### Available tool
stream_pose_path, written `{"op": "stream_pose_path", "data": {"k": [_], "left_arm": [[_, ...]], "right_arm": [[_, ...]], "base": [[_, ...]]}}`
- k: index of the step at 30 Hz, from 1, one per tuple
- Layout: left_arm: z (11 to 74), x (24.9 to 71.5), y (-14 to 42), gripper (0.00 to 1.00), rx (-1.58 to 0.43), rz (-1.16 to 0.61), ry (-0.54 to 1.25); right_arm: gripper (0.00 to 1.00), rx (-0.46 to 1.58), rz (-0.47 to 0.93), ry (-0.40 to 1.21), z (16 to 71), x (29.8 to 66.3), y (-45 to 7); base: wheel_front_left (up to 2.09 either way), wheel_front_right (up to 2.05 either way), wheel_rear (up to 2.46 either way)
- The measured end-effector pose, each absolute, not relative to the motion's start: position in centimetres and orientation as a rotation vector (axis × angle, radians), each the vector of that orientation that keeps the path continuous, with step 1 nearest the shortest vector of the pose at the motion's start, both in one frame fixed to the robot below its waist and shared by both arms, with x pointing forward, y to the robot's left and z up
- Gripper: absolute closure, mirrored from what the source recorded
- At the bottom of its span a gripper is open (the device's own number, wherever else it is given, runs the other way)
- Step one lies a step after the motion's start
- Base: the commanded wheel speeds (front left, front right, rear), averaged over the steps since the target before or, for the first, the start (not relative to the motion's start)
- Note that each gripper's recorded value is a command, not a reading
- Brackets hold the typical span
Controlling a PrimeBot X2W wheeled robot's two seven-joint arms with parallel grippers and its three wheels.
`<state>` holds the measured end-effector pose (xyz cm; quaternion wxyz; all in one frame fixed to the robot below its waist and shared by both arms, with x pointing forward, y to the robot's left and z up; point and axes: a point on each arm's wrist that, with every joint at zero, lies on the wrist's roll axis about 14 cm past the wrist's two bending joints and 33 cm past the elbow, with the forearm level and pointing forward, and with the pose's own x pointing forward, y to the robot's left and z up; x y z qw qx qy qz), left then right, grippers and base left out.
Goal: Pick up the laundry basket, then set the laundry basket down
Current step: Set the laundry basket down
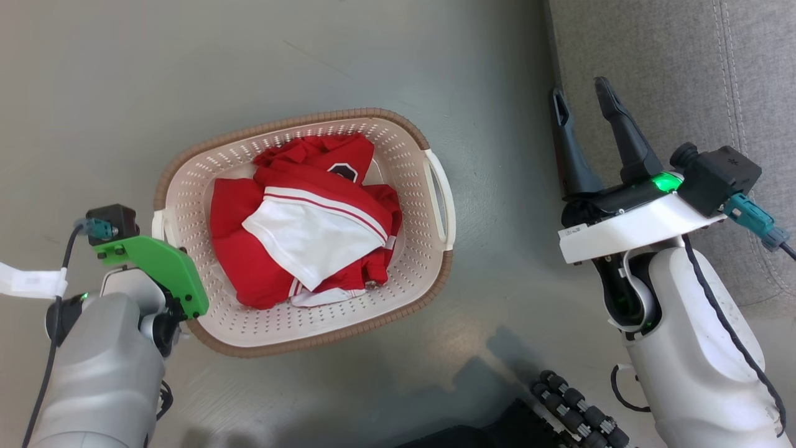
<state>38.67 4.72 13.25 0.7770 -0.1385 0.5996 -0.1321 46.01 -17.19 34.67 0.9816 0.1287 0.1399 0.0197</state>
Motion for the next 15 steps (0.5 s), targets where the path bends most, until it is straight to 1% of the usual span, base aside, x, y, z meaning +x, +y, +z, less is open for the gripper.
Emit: {"op": "stream_pose_path", "data": {"k": [9,15], "left_arm": [[13.5,40.0,4.3,1.00,-0.287,-0.307,1.270],[13.5,40.1,4.2,1.00,-0.283,-0.313,1.270]], "right_arm": [[0.00,0.258,0.038,0.283,34.6,46.0,-17.2],[0.00,0.260,0.043,0.286,34.6,46.0,-17.1]], "base": [[0.00,0.00,0.00],[0.00,0.00,0.00]]}}
